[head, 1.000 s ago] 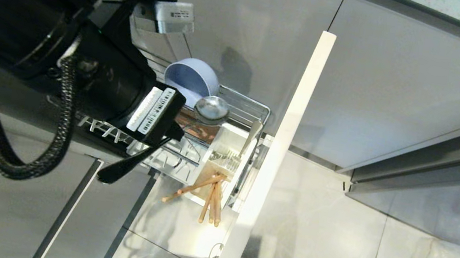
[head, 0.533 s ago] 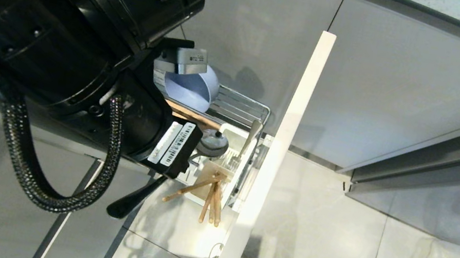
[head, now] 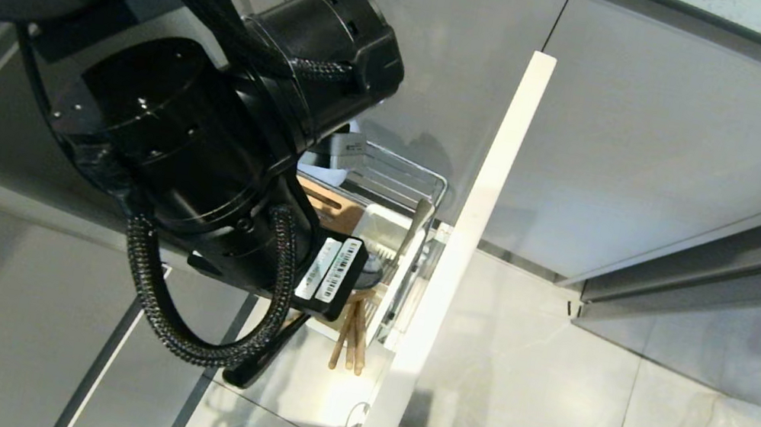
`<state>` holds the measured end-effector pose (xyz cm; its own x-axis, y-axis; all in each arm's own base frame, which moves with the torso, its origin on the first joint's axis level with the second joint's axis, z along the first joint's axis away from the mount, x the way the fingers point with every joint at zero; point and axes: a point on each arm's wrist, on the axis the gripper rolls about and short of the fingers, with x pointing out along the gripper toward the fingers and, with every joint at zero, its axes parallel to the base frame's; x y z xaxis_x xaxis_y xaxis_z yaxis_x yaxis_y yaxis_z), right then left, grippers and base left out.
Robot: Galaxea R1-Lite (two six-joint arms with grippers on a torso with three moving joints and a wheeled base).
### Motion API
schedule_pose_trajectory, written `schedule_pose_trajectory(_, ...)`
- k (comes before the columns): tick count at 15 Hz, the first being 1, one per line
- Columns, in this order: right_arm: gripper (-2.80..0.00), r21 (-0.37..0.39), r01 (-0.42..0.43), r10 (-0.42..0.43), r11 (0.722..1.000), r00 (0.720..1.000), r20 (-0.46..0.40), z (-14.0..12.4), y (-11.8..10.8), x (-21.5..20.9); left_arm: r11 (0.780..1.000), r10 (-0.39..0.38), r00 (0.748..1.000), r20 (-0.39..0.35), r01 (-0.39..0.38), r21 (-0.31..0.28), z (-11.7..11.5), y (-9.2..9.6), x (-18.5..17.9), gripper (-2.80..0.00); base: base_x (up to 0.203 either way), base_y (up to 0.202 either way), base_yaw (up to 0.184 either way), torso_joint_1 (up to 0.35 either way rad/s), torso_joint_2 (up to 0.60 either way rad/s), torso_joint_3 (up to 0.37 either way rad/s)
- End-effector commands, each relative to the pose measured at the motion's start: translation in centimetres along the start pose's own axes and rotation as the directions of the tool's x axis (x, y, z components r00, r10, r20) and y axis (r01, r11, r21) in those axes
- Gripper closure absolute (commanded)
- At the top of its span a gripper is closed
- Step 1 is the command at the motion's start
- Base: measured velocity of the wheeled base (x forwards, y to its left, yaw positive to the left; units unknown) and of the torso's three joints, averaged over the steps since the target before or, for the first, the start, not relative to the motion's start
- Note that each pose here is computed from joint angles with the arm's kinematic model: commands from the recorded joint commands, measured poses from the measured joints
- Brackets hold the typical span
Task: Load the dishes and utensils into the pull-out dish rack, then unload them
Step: Pick up the spoon and place it in the cupboard
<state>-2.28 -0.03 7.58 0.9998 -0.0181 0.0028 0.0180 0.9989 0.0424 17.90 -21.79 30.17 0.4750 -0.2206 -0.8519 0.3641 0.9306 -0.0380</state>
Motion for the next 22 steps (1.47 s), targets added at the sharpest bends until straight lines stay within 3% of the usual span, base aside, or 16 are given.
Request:
schedule_pose_trajectory(1, 0.0, 0.001, 0.0, 0.0, 1.0, 1.0, -0.001, 0.0, 0.0, 0.0, 1.0, 0.024, 0.999, -0.036, -0.024, 0.002, 0.3, -0.4, 1.5, 0.0, 0.0, 0.0, 0.0, 0.0, 0.0, 0.0)
schedule_pose_trajectory(12, 0.0, 0.001, 0.0, 0.0, 1.0, 1.0, -0.001, 0.0, 0.0, 0.0, 0.998, 0.008, 0.998, -0.065, -0.012, -0.059, 2.3, 0.2, 5.5, 0.0, 0.0, 0.0, 0.0, 0.0, 0.0, 0.0)
schedule_pose_trajectory(19, 0.0, 0.001, -0.001, 0.001, 1.0, 1.0, -0.001, 0.0, 0.0, 0.0, 0.995, -0.027, 0.999, 0.031, 0.03, -0.091, 3.9, -0.1, 6.8, 0.0, 0.0, 0.0, 0.0, 0.0, 0.0, 0.0)
schedule_pose_trajectory(22, 0.0, 0.001, 0.0, 0.0, 1.0, 1.0, -0.001, 0.0, 0.0, 0.0, 0.995, -0.022, 1.0, 0.022, 0.024, -0.095, 4.1, -0.2, 7.7, 0.0, 0.0, 0.0, 0.0, 0.0, 0.0, 0.0)
